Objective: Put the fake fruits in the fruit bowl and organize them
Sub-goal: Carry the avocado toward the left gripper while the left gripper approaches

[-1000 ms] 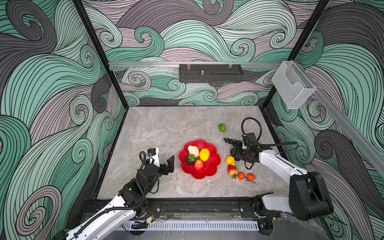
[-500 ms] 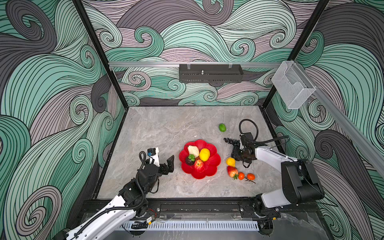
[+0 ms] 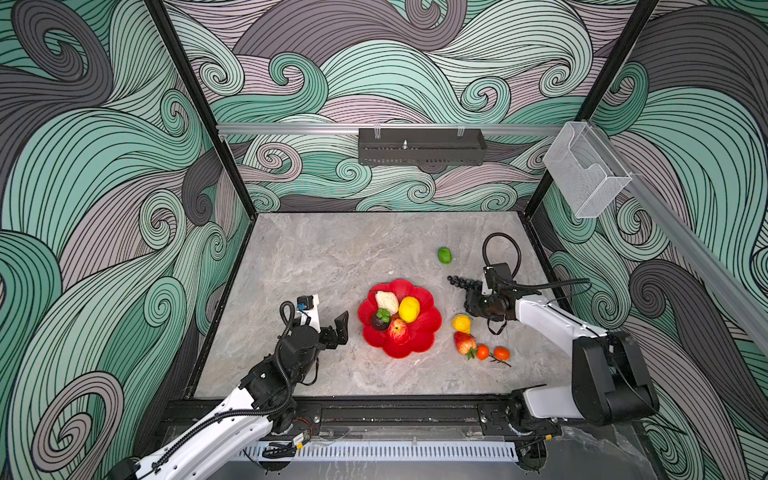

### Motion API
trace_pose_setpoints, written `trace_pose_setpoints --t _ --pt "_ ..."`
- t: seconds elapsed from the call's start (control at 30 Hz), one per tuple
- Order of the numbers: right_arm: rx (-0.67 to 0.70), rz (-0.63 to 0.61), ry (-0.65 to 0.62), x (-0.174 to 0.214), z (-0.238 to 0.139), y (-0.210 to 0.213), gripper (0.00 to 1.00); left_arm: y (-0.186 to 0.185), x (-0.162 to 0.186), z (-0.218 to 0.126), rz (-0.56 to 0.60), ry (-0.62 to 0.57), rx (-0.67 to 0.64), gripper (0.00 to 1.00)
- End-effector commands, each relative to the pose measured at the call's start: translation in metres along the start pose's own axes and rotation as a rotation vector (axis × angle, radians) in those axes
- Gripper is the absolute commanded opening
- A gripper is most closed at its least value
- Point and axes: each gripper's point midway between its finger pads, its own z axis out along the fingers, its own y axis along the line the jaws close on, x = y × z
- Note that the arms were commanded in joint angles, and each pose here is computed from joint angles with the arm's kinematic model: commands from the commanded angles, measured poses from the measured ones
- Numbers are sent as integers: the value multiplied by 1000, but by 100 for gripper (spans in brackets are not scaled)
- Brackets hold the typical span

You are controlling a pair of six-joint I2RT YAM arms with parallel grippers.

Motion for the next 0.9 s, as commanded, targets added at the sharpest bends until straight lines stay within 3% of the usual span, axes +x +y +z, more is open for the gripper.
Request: trace_pose_setpoints --t 0.0,0.2,0.37,0.5,0.63,0.87 --pt "-37 -39 -51 -9 -22 12 55 -5 -14 0 -30 -25 9 99" --pt "-209 -139 -123 -9 -63 60 56 -11 -17 2 -46 17 0 99" --pt "-389 -246 -132 11 -84 113 56 -44 -16 5 -69 146 106 98" --pt "-547 -291 -128 27 -90 154 55 -78 -28 8 -141 177 228 97" --pt "-642 -374 -152 44 -92 187 54 -118 -37 13 -179 207 380 97" --pt "-756 -492 -216 72 -94 222 54 -156 -39 18 -209 244 490 98"
